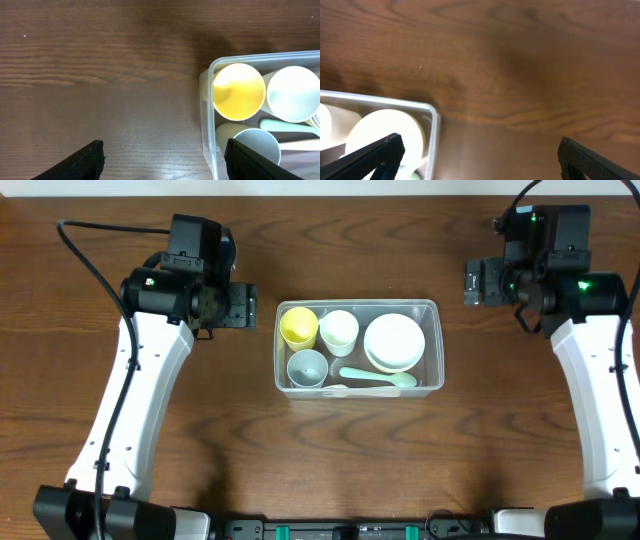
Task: Pack container
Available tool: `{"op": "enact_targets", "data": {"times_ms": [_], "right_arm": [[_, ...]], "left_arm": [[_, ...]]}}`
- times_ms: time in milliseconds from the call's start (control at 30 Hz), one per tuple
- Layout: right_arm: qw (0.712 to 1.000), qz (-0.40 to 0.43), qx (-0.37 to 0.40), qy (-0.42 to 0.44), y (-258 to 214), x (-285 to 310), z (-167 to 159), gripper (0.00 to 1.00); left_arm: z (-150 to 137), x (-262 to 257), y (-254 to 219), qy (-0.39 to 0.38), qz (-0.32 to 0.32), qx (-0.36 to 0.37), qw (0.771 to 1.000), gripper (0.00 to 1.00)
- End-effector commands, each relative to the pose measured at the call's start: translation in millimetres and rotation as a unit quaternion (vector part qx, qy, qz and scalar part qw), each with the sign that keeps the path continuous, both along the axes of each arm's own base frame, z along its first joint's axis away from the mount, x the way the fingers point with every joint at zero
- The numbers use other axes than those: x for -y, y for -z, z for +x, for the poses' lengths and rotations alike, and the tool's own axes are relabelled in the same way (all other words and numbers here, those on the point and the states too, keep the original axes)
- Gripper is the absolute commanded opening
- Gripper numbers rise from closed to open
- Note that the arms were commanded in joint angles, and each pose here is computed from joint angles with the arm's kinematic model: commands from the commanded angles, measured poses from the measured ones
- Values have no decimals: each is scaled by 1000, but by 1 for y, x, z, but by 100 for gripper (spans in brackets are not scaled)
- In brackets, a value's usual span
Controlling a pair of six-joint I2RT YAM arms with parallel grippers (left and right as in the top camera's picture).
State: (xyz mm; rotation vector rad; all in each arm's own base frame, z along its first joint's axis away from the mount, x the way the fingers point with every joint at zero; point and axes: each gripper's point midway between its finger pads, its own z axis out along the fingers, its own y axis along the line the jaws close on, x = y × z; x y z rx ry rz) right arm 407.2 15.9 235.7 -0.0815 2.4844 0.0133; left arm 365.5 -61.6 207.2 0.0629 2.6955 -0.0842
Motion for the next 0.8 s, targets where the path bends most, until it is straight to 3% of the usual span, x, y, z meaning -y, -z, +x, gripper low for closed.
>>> {"op": "enact_targets", "data": {"times_ms": [0, 233, 400, 600, 767], "right_arm": [[996, 38, -6, 82, -4, 14, -8, 99], [991, 32, 32, 125, -44, 28, -48, 99], [986, 47, 87, 131, -58, 26, -94, 99], [977, 43, 137, 160, -32, 37, -165, 99], [970, 42, 187, 148, -18, 38, -196, 99]], "left_arm": [[-7, -6, -6, -1, 11, -2, 1000, 78], [-51, -8, -54, 5, 1, 49, 999, 78], [-103, -7, -86, 22, -15, 122, 992, 78], [-174, -21, -74, 10, -41, 183, 982, 78], [-210, -29, -65, 10, -54, 244, 968, 78]]}}
